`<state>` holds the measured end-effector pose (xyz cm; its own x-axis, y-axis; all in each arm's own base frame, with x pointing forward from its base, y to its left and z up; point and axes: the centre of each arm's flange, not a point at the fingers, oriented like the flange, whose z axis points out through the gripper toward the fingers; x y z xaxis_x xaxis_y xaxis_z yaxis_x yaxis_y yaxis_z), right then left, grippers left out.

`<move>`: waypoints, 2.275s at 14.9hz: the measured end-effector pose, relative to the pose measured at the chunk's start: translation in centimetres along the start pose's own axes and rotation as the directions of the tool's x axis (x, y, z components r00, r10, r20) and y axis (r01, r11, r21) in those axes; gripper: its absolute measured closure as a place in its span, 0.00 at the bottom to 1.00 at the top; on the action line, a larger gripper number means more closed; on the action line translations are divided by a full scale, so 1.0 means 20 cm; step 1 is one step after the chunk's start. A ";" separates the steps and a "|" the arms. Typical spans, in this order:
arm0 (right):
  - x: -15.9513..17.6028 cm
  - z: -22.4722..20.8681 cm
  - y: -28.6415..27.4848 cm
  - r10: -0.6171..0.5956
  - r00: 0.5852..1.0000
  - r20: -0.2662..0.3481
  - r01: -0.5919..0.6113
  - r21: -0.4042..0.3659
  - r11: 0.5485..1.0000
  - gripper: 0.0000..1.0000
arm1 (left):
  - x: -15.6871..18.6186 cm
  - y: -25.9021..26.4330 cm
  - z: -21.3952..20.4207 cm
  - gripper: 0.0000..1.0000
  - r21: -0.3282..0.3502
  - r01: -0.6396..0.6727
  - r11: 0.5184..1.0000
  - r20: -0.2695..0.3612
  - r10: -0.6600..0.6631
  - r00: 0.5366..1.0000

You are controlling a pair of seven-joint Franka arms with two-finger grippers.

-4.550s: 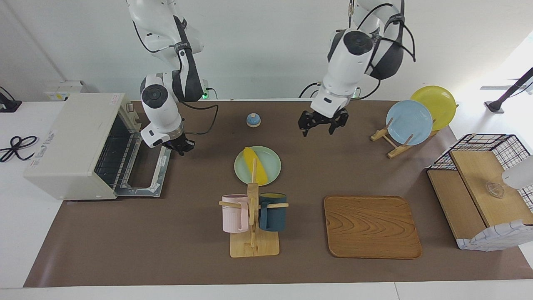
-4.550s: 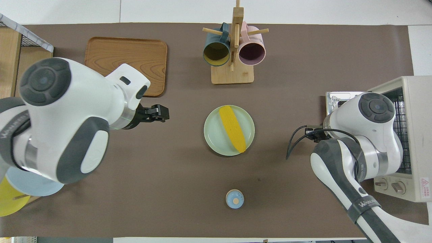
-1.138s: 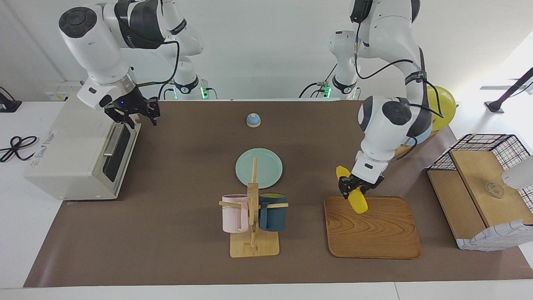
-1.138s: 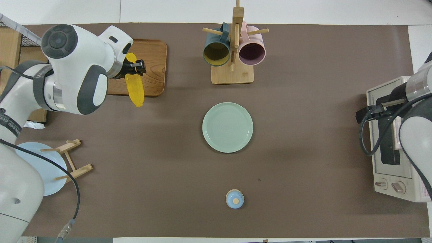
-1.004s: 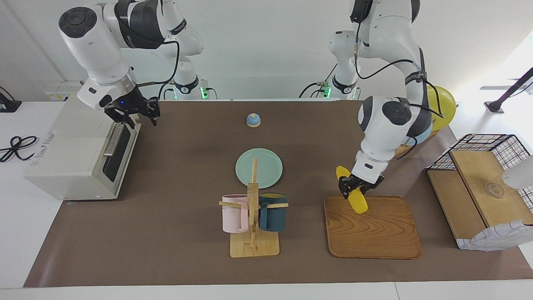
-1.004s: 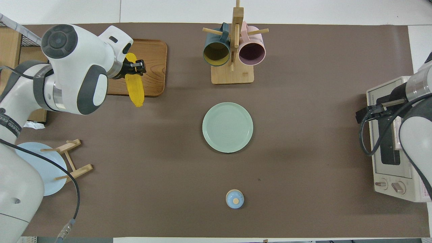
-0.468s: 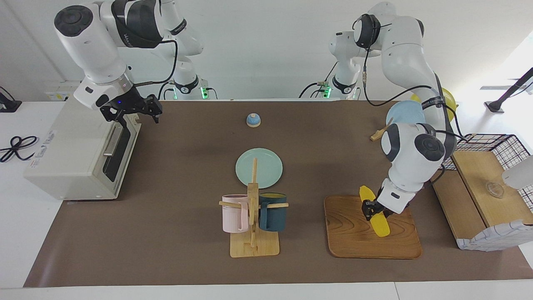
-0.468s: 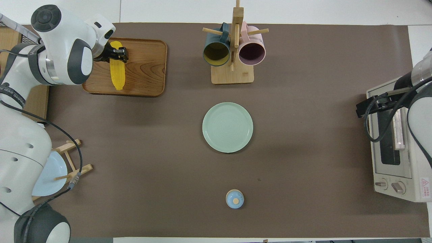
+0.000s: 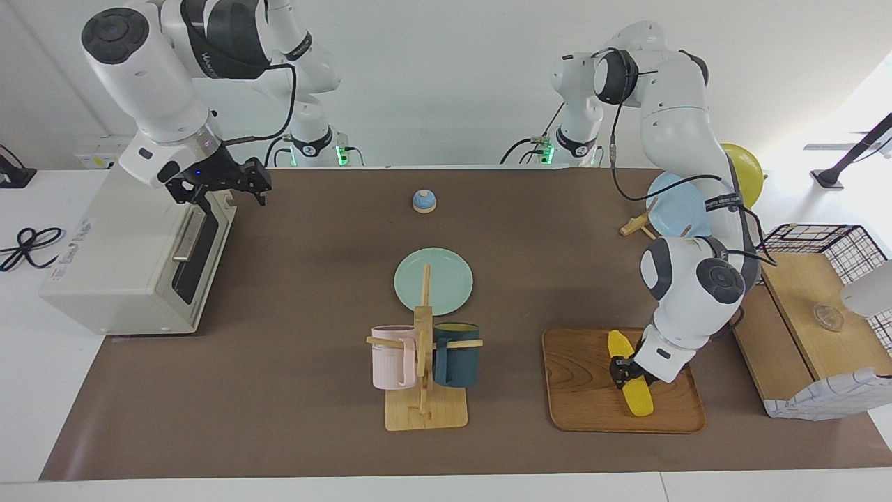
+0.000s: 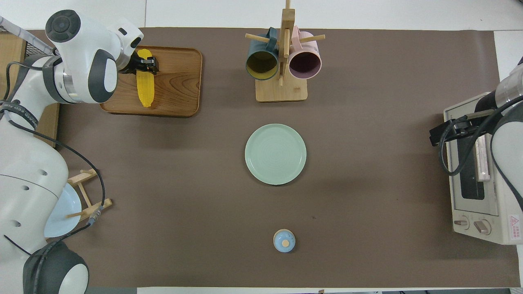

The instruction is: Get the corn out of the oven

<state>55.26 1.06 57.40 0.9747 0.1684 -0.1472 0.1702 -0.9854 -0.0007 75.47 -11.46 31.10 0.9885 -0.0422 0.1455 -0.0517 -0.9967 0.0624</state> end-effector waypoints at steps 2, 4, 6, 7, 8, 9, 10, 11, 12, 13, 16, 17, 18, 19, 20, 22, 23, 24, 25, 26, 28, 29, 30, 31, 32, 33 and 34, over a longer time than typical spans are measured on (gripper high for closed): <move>0.00 0.00 0.01 0.004 1.000 0.001 -0.004 0.001 1.000 0.00 | 0.00 0.00 0.00 0.41 0.000 0.000 1.000 0.001 0.000 1.000; 0.00 0.00 0.01 0.004 1.000 0.001 -0.004 0.001 1.000 0.00 | 0.00 0.00 0.00 0.25 0.000 -0.001 1.000 -0.002 0.001 1.000; 0.00 0.00 0.01 0.004 1.000 0.001 -0.004 0.001 1.000 0.00 | 0.02 0.01 -0.08 0.04 -0.002 -0.001 1.000 -0.018 0.001 1.000; 0.00 0.00 0.01 0.005 1.000 0.001 -0.005 0.001 1.000 0.00 | 0.02 0.01 -0.14 0.00 -0.001 -0.002 1.000 -0.010 0.002 1.000; 0.00 0.00 0.02 0.007 1.000 0.001 -0.007 0.001 1.000 0.00 | 0.02 0.02 -0.23 0.00 0.000 0.000 1.000 0.002 0.000 1.000; -0.01 0.00 0.03 0.012 1.000 0.000 -0.012 0.001 1.000 0.00 | 0.01 0.02 -0.33 0.00 0.003 0.005 1.000 0.011 -0.005 1.000; -0.01 0.00 0.04 0.026 1.000 -0.001 -0.026 0.002 1.000 0.00 | 0.00 0.02 -0.45 0.00 0.006 0.009 1.000 0.017 -0.010 1.000; -0.01 0.00 0.05 0.049 0.999 -0.002 -0.049 0.002 0.999 0.00 | -0.03 0.03 -0.58 0.00 0.009 0.011 1.000 0.022 -0.011 1.000; -0.01 -0.01 0.05 0.072 0.997 -0.004 -0.072 0.002 0.997 0.00 | -0.06 0.03 -0.70 0.00 0.014 0.011 1.000 0.032 -0.011 0.999; -0.01 -0.01 0.05 0.094 0.996 -0.005 -0.094 0.002 0.996 0.00 | -0.10 0.03 -0.82 0.00 0.019 0.011 1.000 0.049 -0.012 0.999; -0.01 -0.02 0.05 0.121 0.993 -0.012 -0.121 0.002 0.993 0.00 | -0.25 0.01 -1.16 0.00 0.041 0.016 0.999 0.124 -0.021 0.992; -0.01 -0.02 0.05 0.126 0.992 -0.014 -0.126 0.002 0.992 0.00 | -0.31 0.00 -1.26 0.00 0.048 0.019 0.999 0.144 -0.026 0.989; -0.01 -0.02 0.05 0.129 0.992 -0.015 -0.129 0.002 0.992 0.00 | -0.36 -0.01 -1.36 0.00 0.053 0.022 0.998 0.158 -0.030 0.987; -0.01 -0.02 0.05 0.131 0.991 -0.016 -0.131 0.002 0.991 0.00 | -0.42 -0.02 -1.44 0.00 0.058 0.025 0.998 0.173 -0.035 0.984; -0.01 -0.02 0.06 0.132 0.991 -0.019 -0.132 0.002 0.991 0.00 | -0.47 -0.04 -1.51 0.00 0.063 0.029 0.998 0.185 -0.040 0.982; -0.01 -0.02 0.05 0.131 0.991 -0.025 -0.131 0.002 0.991 0.00 | -0.59 -0.05 -1.61 0.00 0.071 0.040 0.997 0.199 -0.053 0.979; -0.01 -0.03 0.05 0.129 0.991 -0.027 -0.129 0.002 0.992 0.00 | -0.64 -0.06 -1.63 0.00 0.075 0.046 0.996 0.205 -0.060 0.977; -0.01 -0.03 0.05 0.128 0.991 -0.028 -0.128 0.002 0.992 0.00 | -0.70 -0.06 -1.64 0.00 0.078 0.049 0.996 0.213 -0.065 0.975; -0.01 -0.03 0.04 0.128 0.991 -0.029 -0.128 0.001 0.992 0.00 | -0.76 -0.06 -1.65 0.00 0.081 0.051 0.995 0.221 -0.068 0.973; -0.01 -0.03 0.04 0.127 0.991 -0.030 -0.127 0.001 0.992 0.00 | -0.81 -0.06 -1.65 0.00 0.084 0.051 0.995 0.231 -0.069 0.971; -0.01 -0.03 0.04 0.127 0.991 -0.030 -0.127 0.001 0.992 0.00 | -0.88 -0.06 -1.64 0.00 0.086 0.048 0.995 0.237 -0.067 0.969; -0.01 -0.03 0.04 0.127 0.991 -0.030 -0.127 0.001 0.992 0.00 | -0.89 -0.06 -1.63 0.00 0.084 0.047 0.995 0.222 -0.064 0.973; -0.01 -0.03 0.04 0.127 0.991 -0.030 -0.127 0.001 0.992 0.00 | -0.88 -0.05 -1.63 0.00 0.082 0.046 0.996 0.204 -0.062 0.977; -0.01 -0.03 0.04 0.127 0.991 -0.030 -0.127 0.001 0.992 0.00 | -0.87 -0.05 -1.62 0.00 0.079 0.046 0.996 0.190 -0.060 0.980; -0.01 -0.03 0.04 0.127 0.991 -0.030 -0.127 0.001 0.992 0.00 | -0.87 -0.05 -1.61 0.00 0.076 0.046 0.996 0.182 -0.059 0.982; -0.01 -0.03 0.04 0.127 0.991 -0.030 -0.127 0.001 0.992 0.00 | -0.86 -0.05 -1.61 0.00 0.075 0.046 0.996 0.181 -0.059 0.982; -0.01 -0.03 0.04 0.127 0.991 -0.030 -0.127 0.001 0.992 0.00 | -0.86 -0.04 -1.61 0.00 0.074 0.046 0.996 0.181 -0.058 0.982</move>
<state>55.39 0.23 58.09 0.9923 0.0424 -0.1160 0.0447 -0.9989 0.0166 53.86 -7.63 60.27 0.9992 0.0043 -0.0393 0.0041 -1.0000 -0.0043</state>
